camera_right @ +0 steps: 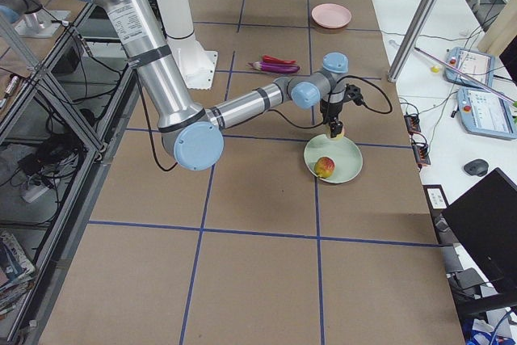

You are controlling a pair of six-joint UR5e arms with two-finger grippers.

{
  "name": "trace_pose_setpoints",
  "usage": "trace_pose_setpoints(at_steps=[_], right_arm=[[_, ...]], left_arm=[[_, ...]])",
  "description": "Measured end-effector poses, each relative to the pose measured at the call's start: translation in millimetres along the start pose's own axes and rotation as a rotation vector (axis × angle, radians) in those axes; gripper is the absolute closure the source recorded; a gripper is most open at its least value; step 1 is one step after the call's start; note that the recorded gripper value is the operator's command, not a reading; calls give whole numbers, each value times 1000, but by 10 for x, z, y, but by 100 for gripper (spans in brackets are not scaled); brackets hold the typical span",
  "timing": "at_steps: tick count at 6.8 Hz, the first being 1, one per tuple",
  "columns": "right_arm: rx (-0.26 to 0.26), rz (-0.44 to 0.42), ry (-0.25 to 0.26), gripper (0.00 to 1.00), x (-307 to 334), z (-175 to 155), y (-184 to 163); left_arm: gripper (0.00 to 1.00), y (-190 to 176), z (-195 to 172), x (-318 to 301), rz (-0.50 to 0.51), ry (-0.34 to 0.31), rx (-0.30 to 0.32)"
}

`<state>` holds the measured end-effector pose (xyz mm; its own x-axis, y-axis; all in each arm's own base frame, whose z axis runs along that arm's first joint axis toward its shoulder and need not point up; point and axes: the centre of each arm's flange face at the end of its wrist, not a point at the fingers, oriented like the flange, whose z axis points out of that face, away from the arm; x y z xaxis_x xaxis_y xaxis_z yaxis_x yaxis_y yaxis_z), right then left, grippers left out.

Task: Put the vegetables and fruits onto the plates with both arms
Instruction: 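Carry the peach with the right gripper and set it on the green plate, then open the right gripper and withdraw the right arm from the plate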

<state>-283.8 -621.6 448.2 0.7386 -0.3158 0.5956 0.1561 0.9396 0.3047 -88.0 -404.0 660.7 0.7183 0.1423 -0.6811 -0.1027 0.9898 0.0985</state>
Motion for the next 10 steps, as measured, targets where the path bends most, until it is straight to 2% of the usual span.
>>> trace_pose_setpoints(at_steps=[1, 2, 4, 7, 8, 10], right_arm=[[-19, 4, 6, 0, 164, 147, 71], [-30, 5, 9, 0, 227, 222, 91], [-21, 4, -2, 0, 199, 153, -3], [-13, 88, -98, 0, 828, -413, -134], [-12, 86, -101, 0, 1302, -576, -2], [-35, 85, -72, 0, 2387, -737, 649]], left_arm=[[0, 0, 0, 0, 0, 0, 0], [0, 0, 0, 0, 0, 0, 0], [0, 1, 1, -1, -1, 0, -1], [0, -25, -34, 32, 13, -3, 9], [0, -56, -59, 81, 29, -5, 15], [0, -152, -186, 261, 72, -10, 43]])
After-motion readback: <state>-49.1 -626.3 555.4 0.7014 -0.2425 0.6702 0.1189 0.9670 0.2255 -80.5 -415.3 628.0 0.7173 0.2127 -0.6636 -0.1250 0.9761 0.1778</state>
